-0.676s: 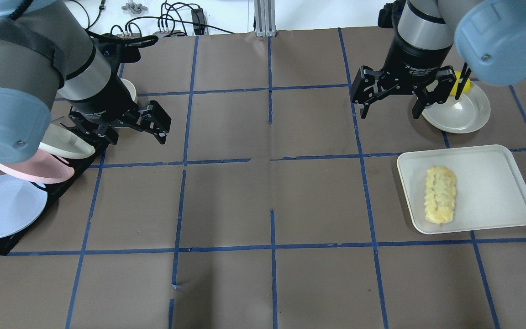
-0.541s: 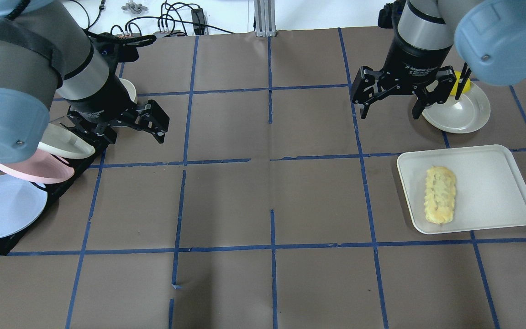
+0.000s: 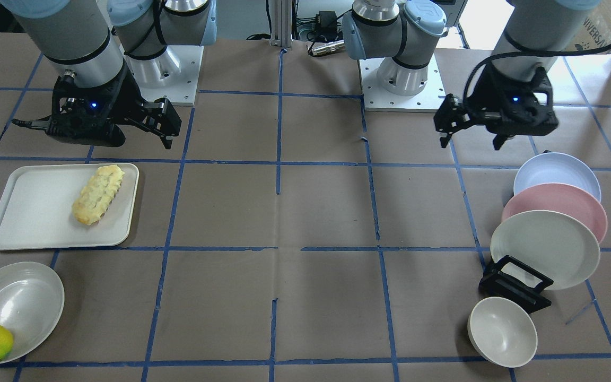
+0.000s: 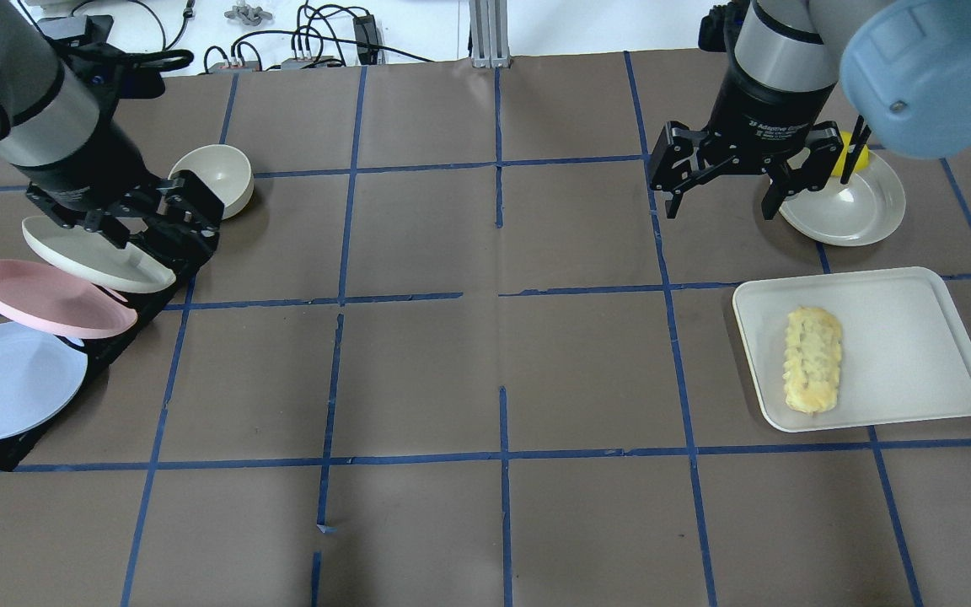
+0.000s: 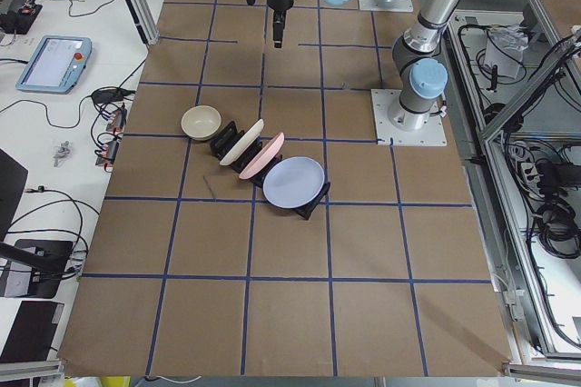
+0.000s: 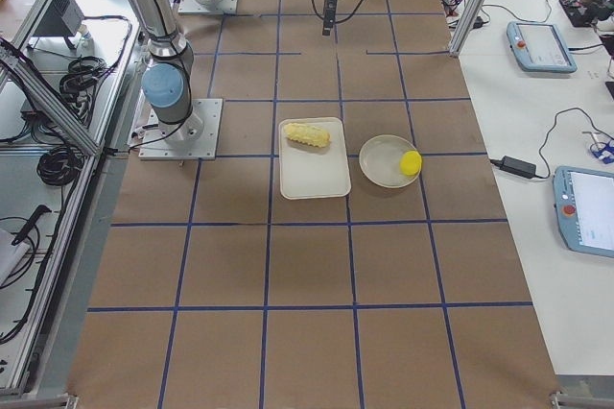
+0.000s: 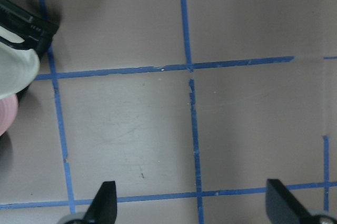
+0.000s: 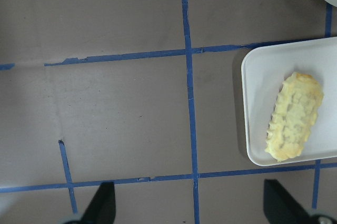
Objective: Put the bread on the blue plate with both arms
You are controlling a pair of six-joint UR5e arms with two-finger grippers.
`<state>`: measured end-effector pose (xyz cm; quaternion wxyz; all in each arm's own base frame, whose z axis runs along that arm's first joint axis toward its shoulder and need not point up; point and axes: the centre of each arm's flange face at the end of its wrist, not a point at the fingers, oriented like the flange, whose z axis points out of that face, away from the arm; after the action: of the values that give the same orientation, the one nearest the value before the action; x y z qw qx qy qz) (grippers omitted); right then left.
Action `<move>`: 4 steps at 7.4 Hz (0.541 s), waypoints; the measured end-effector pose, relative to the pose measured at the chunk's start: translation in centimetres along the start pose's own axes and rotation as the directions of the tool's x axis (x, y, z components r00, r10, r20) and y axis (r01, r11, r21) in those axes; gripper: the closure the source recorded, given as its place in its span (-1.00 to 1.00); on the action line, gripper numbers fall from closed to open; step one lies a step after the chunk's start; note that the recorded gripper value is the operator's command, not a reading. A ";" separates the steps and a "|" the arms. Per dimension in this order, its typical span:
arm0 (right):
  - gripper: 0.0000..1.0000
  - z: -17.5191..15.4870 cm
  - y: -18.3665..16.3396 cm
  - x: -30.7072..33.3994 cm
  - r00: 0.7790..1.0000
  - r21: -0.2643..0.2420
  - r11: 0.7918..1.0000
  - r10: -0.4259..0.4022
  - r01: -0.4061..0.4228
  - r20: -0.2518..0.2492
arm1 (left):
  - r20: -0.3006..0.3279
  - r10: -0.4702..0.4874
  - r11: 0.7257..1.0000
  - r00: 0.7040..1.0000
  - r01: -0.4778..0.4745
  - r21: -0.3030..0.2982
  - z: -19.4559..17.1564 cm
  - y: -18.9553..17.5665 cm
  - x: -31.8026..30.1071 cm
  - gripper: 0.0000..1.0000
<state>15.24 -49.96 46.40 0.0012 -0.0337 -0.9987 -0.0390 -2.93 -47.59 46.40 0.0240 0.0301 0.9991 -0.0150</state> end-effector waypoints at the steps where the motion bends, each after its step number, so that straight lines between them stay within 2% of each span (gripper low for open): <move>1: -0.99 0.0 0.0 0.0 1.000 0.000 1.000 0.000 0.000 0.000 | 0.014 0.015 1.000 1.000 -0.015 0.001 -0.3 0.5 -4.8 -0.96; 4: -0.99 0.1 0.0 -0.1 1.000 -0.003 1.000 -0.001 0.001 0.000 | 0.010 0.027 0.999 1.000 -0.026 -0.026 1.3 4.3 -21.8 -0.96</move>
<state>15.35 -49.94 46.27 0.0012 -0.0330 -0.9986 -0.0402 19.10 -44.60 46.02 0.0298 0.0430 0.9986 -0.0021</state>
